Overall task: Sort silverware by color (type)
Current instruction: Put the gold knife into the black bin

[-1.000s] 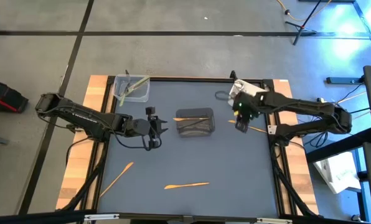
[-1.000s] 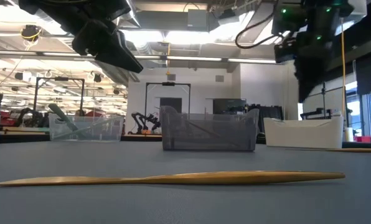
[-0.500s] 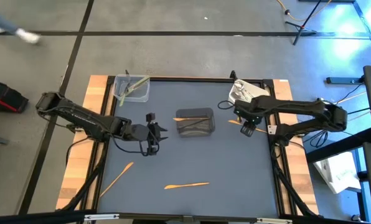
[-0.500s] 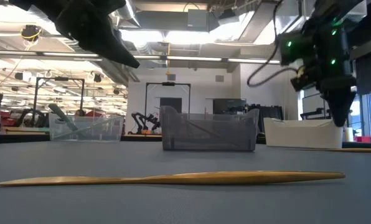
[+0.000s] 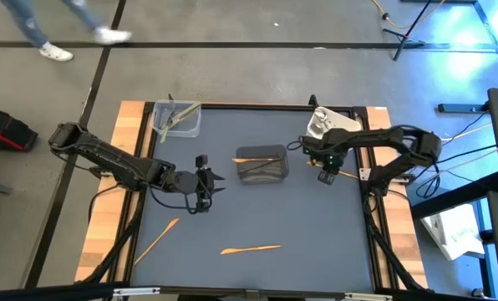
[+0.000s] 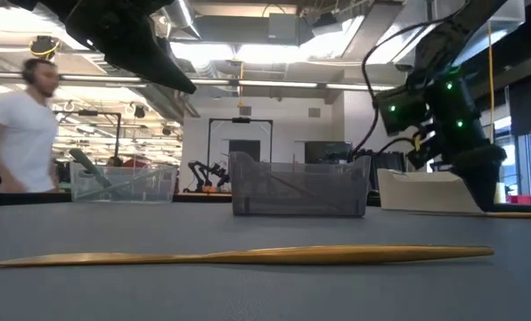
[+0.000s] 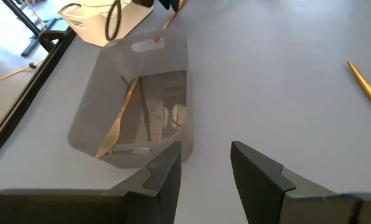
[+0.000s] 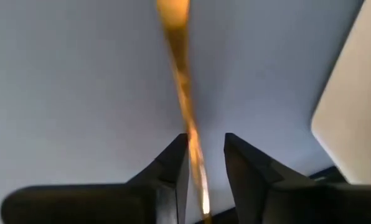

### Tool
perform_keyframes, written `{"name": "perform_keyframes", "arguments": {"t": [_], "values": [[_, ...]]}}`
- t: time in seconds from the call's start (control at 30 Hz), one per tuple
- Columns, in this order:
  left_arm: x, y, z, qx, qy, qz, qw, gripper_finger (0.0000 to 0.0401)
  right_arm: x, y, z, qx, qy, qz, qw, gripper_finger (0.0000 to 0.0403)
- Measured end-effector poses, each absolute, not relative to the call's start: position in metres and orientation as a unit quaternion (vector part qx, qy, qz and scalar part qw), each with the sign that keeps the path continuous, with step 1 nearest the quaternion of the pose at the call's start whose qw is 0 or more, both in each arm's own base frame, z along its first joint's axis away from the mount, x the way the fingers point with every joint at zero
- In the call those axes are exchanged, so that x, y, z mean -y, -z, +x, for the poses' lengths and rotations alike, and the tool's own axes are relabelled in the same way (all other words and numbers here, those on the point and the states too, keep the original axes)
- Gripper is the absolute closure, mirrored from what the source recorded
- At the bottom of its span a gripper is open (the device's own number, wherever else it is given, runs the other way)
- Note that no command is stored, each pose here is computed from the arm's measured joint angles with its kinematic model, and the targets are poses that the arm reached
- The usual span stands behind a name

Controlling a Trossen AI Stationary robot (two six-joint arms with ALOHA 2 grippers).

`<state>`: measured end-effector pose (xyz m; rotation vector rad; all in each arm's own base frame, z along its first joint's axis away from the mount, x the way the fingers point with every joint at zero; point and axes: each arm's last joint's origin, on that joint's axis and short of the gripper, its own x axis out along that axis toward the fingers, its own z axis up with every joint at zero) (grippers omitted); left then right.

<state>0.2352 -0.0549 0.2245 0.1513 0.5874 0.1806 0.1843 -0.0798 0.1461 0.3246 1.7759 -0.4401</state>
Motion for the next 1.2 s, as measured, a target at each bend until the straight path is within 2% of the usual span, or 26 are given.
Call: {"name": "perform_keyframes", "arguments": {"t": [0.4,0.67,0.87,1.0,1.2], "values": [[0.055,-0.225,0.235,-0.287,-0.090,0.072,0.951,0.0267,0.083,-0.121,0.191,-0.804,0.165,0.123,0.558,0.0322],[0.055,-0.225,0.235,-0.287,-0.088,0.072,0.951,0.0267,0.083,-0.121,0.192,-0.803,0.134,0.120,0.568,0.0395],[0.055,-0.225,0.236,-0.285,-0.088,0.072,0.952,0.0267,0.083,-0.125,0.195,-0.805,0.135,0.122,0.564,0.0387],[0.056,-0.225,0.236,-0.285,-0.088,0.072,0.952,0.0267,0.085,-0.138,0.200,-0.791,0.135,0.127,0.584,0.0399],[0.056,-0.225,0.235,-0.285,-0.087,0.072,0.952,0.0267,0.085,-0.163,0.201,-0.758,0.139,0.130,0.624,0.0396]]}}
